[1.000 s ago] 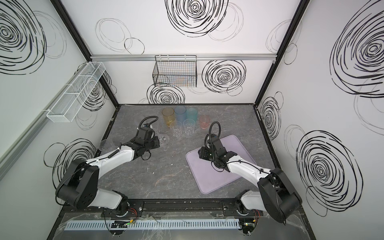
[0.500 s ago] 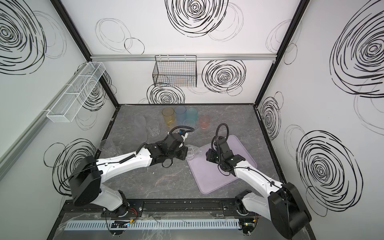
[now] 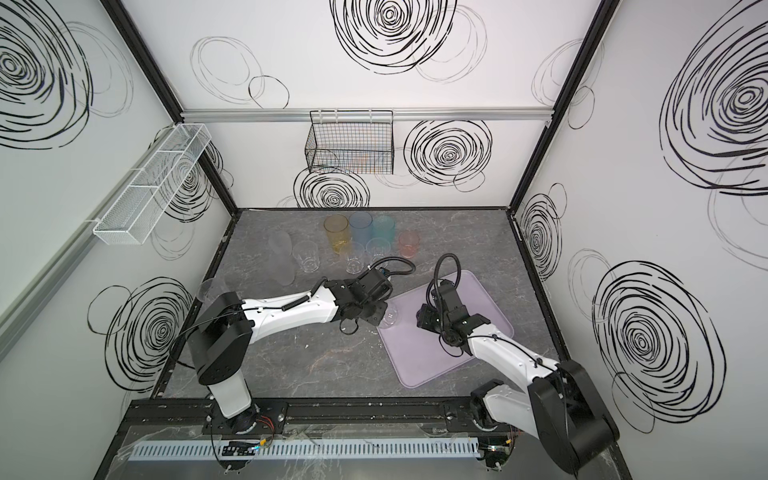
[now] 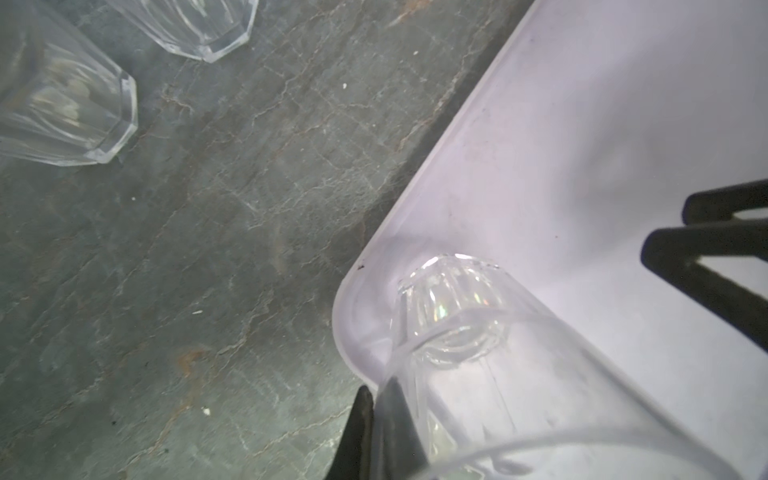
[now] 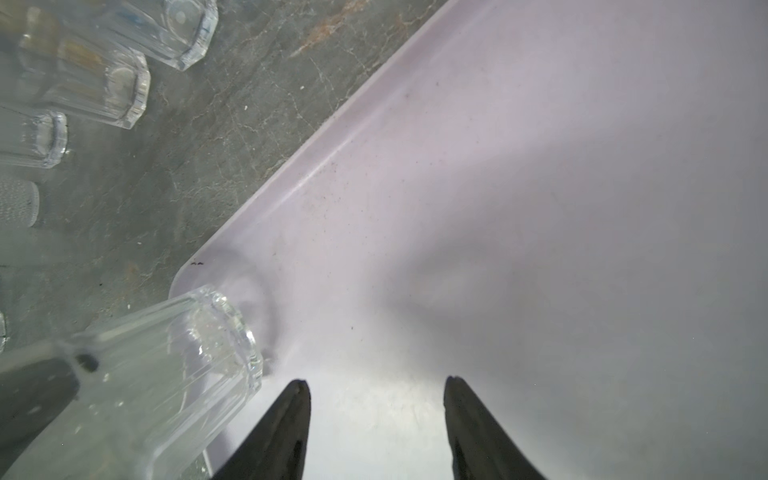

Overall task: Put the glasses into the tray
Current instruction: 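Carry the clear cup over the tray with the left gripper while the right gripper waits, then lower the clear cup onto the lavender tray and open the left gripper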

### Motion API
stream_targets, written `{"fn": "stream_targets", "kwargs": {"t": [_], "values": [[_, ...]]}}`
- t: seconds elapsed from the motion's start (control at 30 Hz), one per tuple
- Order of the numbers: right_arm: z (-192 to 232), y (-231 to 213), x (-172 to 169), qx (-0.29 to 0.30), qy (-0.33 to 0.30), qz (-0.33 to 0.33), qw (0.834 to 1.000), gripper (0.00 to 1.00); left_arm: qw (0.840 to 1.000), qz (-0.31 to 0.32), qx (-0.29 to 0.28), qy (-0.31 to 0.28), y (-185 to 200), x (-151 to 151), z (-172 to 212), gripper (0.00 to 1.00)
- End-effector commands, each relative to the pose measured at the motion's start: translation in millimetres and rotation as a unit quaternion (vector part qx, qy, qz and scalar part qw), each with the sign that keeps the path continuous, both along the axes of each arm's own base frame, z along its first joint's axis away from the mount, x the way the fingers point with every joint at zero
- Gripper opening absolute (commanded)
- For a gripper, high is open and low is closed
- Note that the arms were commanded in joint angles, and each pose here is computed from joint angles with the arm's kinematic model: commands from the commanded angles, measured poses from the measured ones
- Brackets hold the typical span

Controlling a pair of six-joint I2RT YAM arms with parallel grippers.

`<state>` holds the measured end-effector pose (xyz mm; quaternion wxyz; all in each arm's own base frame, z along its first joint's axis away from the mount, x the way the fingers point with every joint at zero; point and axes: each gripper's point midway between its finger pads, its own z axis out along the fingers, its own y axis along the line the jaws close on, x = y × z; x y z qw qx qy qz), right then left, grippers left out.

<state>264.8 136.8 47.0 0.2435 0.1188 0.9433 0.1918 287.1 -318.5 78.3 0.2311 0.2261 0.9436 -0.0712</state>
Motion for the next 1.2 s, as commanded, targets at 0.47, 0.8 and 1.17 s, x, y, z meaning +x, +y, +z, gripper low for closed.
{"fn": "stream_targets", "kwargs": {"t": [0.47, 0.8, 1.17], "values": [[-11, 43, 79, 0.019, 0.002, 0.008, 1.000, 0.31, 1.000, -0.011, -0.027, 0.000, -10, 11, 11, 0.23], [-38, 65, 105, 0.051, 0.026, -0.003, 0.998, 0.24, 0.994, 0.019, -0.094, -0.050, 18, 21, 61, 0.44], [-22, 72, 128, 0.063, -0.001, -0.010, 0.998, 0.28, 0.966, 0.127, -0.207, -0.088, 89, 29, 77, 0.48]]}}
